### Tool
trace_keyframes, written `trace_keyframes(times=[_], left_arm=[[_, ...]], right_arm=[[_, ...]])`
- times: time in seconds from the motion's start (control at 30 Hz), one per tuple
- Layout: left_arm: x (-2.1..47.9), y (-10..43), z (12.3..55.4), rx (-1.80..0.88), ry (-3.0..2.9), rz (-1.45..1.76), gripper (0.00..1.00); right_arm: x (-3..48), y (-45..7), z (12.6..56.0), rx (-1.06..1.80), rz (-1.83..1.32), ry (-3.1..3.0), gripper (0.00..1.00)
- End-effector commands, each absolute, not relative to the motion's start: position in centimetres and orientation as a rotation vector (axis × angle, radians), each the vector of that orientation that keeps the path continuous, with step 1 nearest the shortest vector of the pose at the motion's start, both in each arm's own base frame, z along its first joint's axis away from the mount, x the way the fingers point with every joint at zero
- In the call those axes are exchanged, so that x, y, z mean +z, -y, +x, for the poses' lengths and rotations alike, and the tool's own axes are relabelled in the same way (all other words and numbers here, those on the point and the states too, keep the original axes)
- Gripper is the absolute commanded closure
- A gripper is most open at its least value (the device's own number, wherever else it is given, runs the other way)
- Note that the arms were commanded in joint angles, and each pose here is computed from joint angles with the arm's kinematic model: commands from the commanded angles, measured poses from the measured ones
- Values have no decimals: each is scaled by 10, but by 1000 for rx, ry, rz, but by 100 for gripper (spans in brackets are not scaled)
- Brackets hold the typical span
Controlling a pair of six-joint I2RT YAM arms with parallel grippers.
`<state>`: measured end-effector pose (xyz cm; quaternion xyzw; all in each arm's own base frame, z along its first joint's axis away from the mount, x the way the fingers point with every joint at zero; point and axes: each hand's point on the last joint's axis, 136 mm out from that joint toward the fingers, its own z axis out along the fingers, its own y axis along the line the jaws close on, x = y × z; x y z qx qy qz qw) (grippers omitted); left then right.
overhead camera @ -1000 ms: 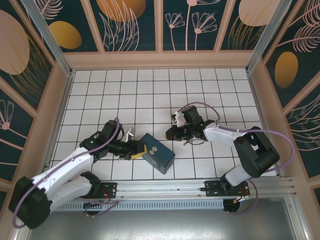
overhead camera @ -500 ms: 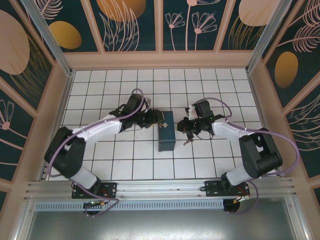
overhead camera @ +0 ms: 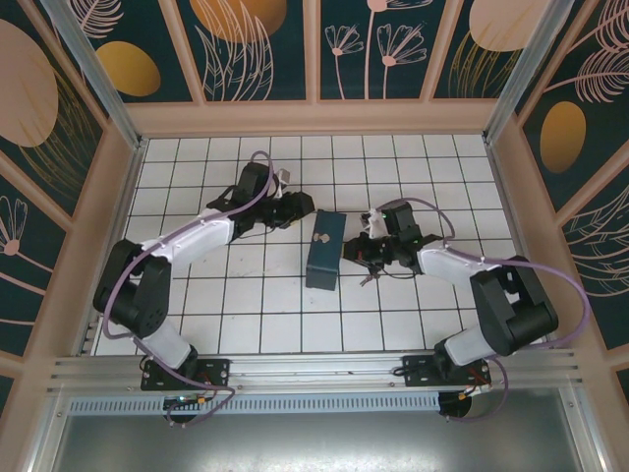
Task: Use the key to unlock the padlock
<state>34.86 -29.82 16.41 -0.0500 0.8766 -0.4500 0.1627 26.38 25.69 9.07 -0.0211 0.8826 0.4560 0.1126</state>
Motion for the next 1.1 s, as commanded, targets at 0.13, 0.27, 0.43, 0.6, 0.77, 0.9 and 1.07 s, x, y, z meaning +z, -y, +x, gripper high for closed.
trace_keyframes(times=[0.13,0.27,0.43,0.6,0.77,0.9,1.07], left_arm=[[160,315,301,-1442,-2599,45,55],[158,305,316,-1399,-2581,-7,55],[185,270,349,-1335,-2484,-95,54],[200,234,359,-1216,-2470,-82,53],[163,207,347,-1100,-2560,-115,53],[152,215,332,-1181,-2592,-57,55],[138,223,314,-1201,-2649,2,56]], right_arm=[[94,-304,268,1520,-107,-2505,92],[84,-315,280,1496,-94,-2508,92],[78,-319,291,1467,-76,-2522,92],[80,-319,291,1444,-91,-2532,92],[80,-324,287,1448,-108,-2537,92],[77,-328,289,1460,-103,-2521,93],[79,-346,302,1487,-134,-2480,95]])
